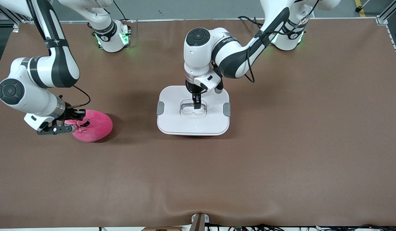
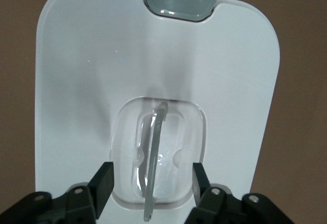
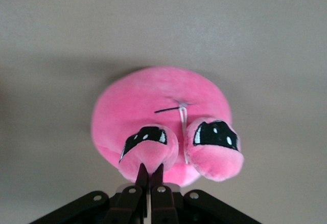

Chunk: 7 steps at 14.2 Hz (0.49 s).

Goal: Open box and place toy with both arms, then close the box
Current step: 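Grasp the pink plush with the right gripper while the left gripper grips the handle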

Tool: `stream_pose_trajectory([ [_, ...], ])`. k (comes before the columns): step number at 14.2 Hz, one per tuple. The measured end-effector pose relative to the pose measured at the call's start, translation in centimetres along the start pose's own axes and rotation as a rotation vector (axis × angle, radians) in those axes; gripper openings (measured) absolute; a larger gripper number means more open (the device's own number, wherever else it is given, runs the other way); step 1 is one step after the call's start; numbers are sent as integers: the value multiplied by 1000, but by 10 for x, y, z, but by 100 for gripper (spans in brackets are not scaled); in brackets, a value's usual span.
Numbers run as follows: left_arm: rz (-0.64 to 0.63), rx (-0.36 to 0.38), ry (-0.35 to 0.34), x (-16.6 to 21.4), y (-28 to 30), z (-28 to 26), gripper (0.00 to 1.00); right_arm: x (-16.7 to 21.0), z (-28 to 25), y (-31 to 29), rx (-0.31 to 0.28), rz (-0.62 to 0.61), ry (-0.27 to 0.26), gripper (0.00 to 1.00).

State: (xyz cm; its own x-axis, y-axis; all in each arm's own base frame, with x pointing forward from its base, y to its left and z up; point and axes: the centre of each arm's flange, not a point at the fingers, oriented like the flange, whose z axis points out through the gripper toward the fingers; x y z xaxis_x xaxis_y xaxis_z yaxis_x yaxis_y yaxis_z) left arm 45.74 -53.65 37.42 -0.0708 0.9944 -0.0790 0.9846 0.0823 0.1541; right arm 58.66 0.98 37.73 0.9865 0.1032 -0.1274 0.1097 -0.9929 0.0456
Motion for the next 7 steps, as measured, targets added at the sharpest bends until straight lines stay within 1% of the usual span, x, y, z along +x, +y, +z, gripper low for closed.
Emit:
stream_pose_trajectory([
  [1, 8, -7, 2, -1, 0, 2, 68, 1, -7, 1, -1, 1, 0, 4],
  [2, 16, -9, 6, -2, -2, 5, 64, 3, -15, 1, -1, -2, 1, 4],
  [3, 23, -7, 7, -4, -6, 8, 64, 4, -23, 2, -2, -13, 2, 4],
  [4, 28, -3, 9, -6, -9, 11, 59, 6, -32, 2, -3, -29, 1, 4],
  [5, 31, -1, 10, -7, -10, 14, 59, 6, -42, 1, -4, -45, -1, 4],
  [7, 40, -9, 15, -7, -11, 15, 46, 6, -57, -3, -4, -93, -17, 4],
])
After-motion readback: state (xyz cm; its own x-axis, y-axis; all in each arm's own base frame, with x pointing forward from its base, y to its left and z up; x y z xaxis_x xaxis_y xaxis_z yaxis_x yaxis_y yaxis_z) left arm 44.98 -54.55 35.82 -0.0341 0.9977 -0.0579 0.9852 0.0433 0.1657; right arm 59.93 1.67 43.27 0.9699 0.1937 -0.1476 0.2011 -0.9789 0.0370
